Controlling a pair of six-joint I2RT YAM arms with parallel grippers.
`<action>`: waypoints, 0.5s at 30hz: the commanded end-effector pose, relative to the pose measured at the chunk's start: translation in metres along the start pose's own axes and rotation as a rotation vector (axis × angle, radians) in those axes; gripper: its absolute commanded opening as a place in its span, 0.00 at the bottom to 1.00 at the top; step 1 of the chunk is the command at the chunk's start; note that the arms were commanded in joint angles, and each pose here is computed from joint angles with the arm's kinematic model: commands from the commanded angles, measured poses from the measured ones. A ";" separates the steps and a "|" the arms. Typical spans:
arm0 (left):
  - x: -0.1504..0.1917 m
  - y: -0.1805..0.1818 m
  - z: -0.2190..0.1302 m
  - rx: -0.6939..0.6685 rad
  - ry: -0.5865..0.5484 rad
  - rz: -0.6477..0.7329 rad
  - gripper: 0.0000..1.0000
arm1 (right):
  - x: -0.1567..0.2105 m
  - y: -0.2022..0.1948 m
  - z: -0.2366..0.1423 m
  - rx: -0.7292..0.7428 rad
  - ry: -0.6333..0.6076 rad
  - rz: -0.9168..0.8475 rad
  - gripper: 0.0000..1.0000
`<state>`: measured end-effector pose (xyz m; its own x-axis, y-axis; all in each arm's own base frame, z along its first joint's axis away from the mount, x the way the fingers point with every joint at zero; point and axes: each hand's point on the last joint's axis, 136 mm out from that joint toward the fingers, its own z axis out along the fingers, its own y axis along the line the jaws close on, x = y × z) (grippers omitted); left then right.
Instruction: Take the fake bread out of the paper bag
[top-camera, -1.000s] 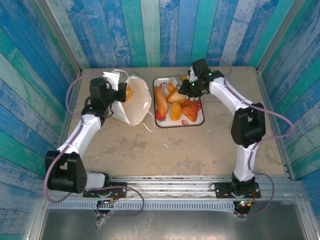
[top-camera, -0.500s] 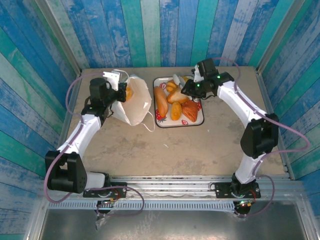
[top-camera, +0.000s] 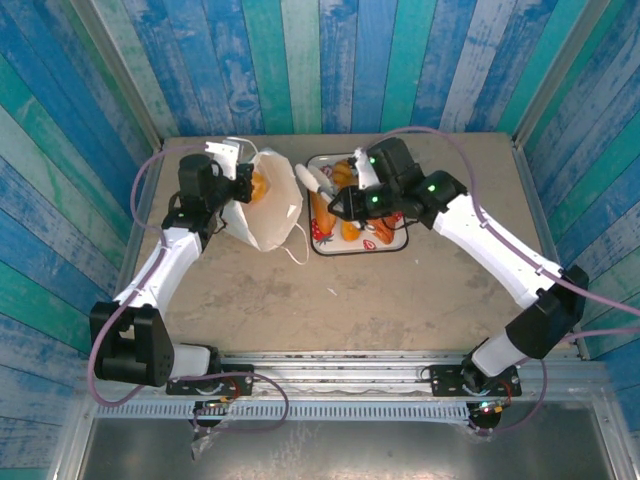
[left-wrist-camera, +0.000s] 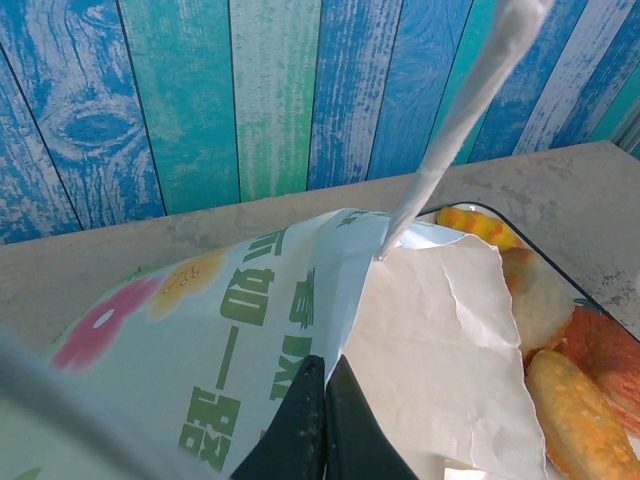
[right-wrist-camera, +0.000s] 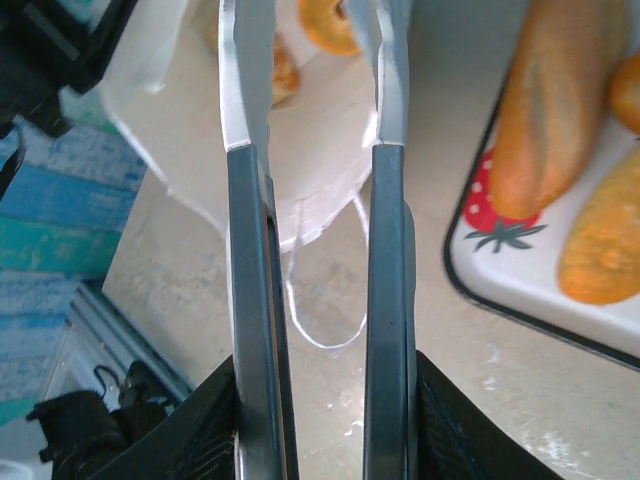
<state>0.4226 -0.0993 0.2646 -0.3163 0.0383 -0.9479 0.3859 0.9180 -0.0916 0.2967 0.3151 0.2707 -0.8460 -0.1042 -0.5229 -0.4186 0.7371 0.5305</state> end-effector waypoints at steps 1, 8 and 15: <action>-0.009 -0.001 0.004 0.011 -0.020 -0.006 0.00 | 0.006 0.020 0.002 -0.029 -0.005 -0.031 0.41; -0.006 0.004 0.009 -0.011 -0.014 -0.028 0.00 | 0.016 0.041 0.047 -0.066 0.087 -0.065 0.41; -0.006 0.001 0.011 0.011 -0.017 -0.038 0.00 | 0.011 0.042 0.090 -0.049 0.136 -0.065 0.41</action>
<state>0.4261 -0.0990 0.2635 -0.3235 0.0097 -0.9462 0.3733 0.9202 -0.1181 0.2962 0.3921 0.2132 -0.8695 -0.2434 -0.4299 -0.4587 0.7207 0.5198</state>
